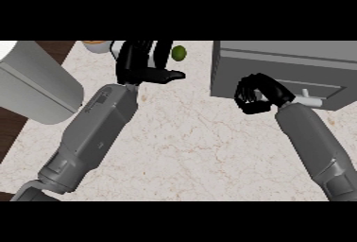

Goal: Pick up the cup, place it into the drawer and close the drawer

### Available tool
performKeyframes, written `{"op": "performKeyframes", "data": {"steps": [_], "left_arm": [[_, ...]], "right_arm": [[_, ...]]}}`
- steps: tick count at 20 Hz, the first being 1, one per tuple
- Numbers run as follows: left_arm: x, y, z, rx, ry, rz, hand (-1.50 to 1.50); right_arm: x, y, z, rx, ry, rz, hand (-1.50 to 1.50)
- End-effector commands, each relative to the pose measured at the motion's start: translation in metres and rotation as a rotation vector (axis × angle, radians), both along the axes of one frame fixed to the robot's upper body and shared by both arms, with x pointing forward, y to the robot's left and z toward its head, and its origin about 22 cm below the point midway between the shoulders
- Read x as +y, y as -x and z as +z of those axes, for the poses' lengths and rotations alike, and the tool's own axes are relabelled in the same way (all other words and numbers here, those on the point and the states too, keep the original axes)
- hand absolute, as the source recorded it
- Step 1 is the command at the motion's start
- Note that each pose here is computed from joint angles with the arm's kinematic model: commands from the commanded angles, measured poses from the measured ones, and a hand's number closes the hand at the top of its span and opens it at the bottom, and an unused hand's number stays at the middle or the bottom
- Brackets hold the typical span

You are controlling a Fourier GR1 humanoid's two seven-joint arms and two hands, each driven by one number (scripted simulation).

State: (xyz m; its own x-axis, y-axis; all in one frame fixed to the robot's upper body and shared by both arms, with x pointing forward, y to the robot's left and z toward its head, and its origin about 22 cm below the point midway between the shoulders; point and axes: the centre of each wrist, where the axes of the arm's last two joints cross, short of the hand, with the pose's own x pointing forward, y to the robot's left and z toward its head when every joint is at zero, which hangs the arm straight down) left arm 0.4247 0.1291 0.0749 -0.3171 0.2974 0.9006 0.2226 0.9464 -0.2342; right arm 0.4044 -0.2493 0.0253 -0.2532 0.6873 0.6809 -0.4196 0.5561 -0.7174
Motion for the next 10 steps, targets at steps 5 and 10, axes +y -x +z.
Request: {"op": "performKeyframes", "data": {"steps": [5,10], "left_arm": [[0.025,0.005,-0.006,-0.001,-0.008,-0.021,-1.5],[0.027,0.01,-0.013,0.006,0.0,-0.065,-1.5]], "right_arm": [[-0.035,-0.033,0.062,-0.094,-0.069,-0.165,1.5],[-0.044,-0.035,0.077,-0.117,-0.124,-0.167,1.5]]}}
